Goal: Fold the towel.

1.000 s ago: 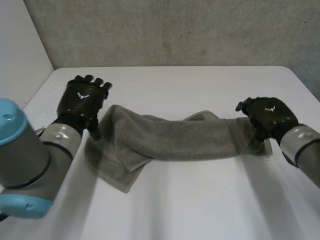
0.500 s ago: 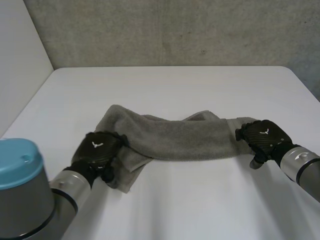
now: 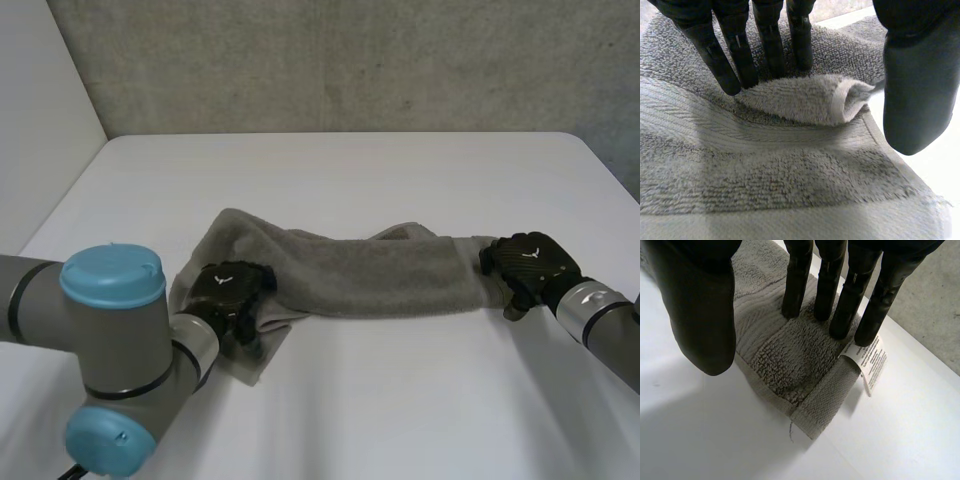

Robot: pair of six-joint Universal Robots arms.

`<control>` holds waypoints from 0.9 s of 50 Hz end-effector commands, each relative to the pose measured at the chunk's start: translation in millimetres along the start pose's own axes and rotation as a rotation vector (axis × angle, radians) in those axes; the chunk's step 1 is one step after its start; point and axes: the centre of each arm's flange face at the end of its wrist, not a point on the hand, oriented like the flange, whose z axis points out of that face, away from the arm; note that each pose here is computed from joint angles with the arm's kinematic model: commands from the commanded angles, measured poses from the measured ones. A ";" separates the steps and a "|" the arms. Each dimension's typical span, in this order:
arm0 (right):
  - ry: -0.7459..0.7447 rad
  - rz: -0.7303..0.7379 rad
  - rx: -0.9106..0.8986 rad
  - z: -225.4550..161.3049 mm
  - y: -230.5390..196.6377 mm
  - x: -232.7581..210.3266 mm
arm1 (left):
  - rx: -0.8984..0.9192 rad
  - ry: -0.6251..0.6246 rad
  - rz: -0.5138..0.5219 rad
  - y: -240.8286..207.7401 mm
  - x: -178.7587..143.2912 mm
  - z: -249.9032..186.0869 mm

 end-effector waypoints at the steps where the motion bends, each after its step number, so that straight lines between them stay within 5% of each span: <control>1: 0.008 -0.001 -0.010 9.0 6.2 -0.4 | 0.013 -0.001 0.002 -2.6 0.1 13.3; 27: 0.057 0.007 -0.028 33.8 15.7 11.5 | 0.121 -0.018 -0.008 -35.6 -1.0 36.9; 45: 0.065 0.133 0.000 10.5 -3.9 15.7 | 0.136 0.004 -0.180 -38.0 0.7 48.1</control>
